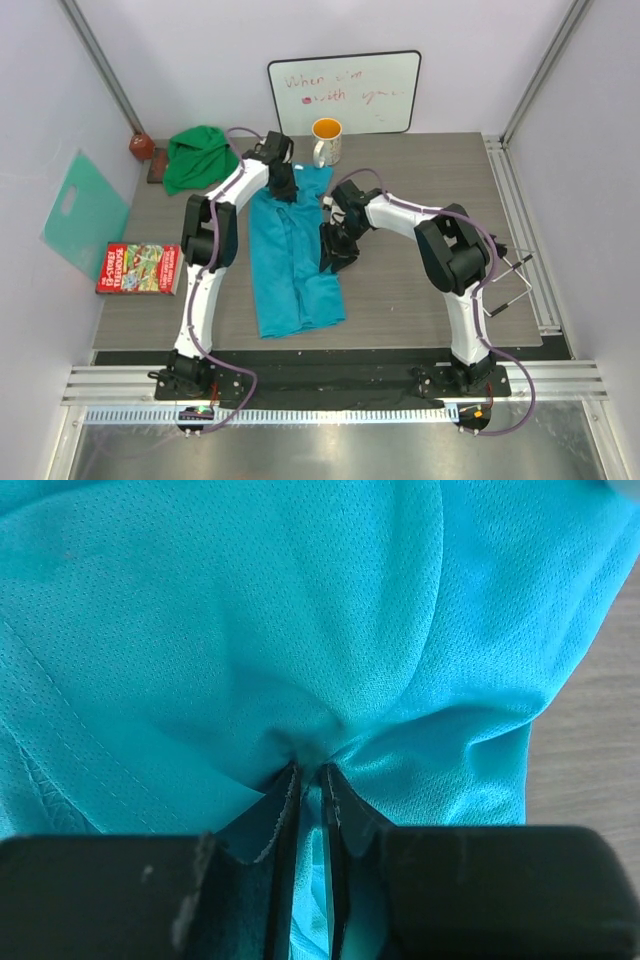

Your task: Fold and stack the t-shirts

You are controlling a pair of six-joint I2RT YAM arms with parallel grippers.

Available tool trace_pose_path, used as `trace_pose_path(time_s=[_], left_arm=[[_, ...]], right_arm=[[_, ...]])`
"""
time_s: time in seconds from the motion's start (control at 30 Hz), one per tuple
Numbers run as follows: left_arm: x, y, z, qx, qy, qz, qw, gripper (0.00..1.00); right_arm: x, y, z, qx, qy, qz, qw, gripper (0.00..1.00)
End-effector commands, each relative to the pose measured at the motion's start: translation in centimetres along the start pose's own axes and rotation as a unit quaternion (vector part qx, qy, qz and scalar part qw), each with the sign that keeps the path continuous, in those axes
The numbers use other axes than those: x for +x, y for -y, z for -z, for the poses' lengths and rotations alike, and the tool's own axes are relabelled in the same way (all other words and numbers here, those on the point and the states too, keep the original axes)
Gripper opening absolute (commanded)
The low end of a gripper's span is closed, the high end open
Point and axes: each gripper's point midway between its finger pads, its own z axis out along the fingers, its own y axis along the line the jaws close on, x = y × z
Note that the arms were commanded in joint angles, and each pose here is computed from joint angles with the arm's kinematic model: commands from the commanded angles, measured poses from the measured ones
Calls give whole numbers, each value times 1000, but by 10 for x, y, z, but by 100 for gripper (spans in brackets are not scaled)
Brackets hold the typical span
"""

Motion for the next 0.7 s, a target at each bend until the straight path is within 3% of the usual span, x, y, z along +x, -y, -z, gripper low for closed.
trace_pose_path(time_s=[0.0,0.33,0.67], left_arm=[[-7,-50,-7,-49,5,48,998,15],[-13,-96,-13,-117,16,91,989,12],[-37,-45,-25,7,15,93,996,21]], right_arm=[[3,7,-9,30,-6,3,1000,45],[9,7,2,45,-10,9,999,45],[2,2,8,49,-10,10,999,45]])
